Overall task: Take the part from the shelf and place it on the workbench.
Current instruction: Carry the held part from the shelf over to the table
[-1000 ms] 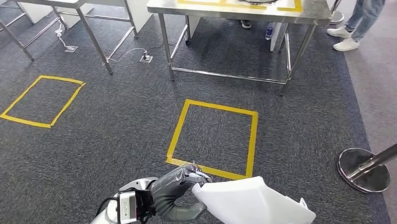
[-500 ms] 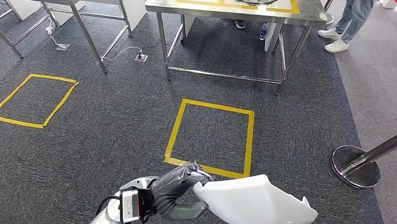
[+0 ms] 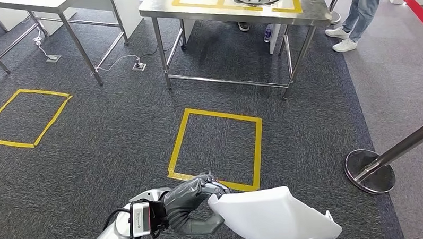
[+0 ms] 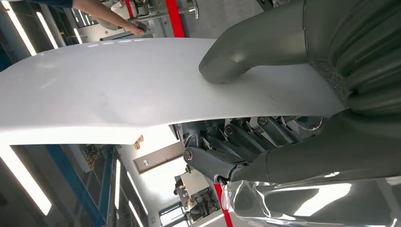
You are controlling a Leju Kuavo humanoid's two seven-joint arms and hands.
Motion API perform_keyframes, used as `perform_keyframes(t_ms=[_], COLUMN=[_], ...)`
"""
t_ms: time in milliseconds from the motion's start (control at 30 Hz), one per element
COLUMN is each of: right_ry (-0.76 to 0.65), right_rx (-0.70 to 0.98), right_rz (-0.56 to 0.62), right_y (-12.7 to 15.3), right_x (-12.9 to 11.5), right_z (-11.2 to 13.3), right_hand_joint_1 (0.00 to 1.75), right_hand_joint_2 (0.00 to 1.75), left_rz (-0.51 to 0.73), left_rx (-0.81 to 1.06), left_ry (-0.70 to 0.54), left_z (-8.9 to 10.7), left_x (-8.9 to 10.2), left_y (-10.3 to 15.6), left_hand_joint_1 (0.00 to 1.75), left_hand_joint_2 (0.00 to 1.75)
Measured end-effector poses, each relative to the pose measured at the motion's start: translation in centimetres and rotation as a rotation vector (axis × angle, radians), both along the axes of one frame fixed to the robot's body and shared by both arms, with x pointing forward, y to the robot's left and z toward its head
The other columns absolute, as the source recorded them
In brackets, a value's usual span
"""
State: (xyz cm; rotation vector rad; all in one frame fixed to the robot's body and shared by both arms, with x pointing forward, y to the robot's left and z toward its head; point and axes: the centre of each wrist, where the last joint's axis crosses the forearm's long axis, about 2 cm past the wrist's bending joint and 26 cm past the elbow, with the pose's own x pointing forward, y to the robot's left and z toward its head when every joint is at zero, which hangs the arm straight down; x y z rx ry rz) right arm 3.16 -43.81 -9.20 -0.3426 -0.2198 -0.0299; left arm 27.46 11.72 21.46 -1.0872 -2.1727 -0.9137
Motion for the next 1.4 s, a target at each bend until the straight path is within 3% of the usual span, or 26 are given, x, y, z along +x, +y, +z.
perform_keyframes(t_ms=[1400], right_ry=[0.001], right_rx=[0.018], right_rz=[0.027], right_y=[0.93], right_x=[0.07], right_z=[-0.26], right_hand_joint_1=[0.0], right_hand_joint_2=[0.0], left_rz=[0.025], left_rx=[0.009], left_ry=[-0.008], left_z=[0.36], left_x=[-0.12], left_y=[0.11], left_hand_joint_1=[1.75], left_hand_joint_2=[1.75])
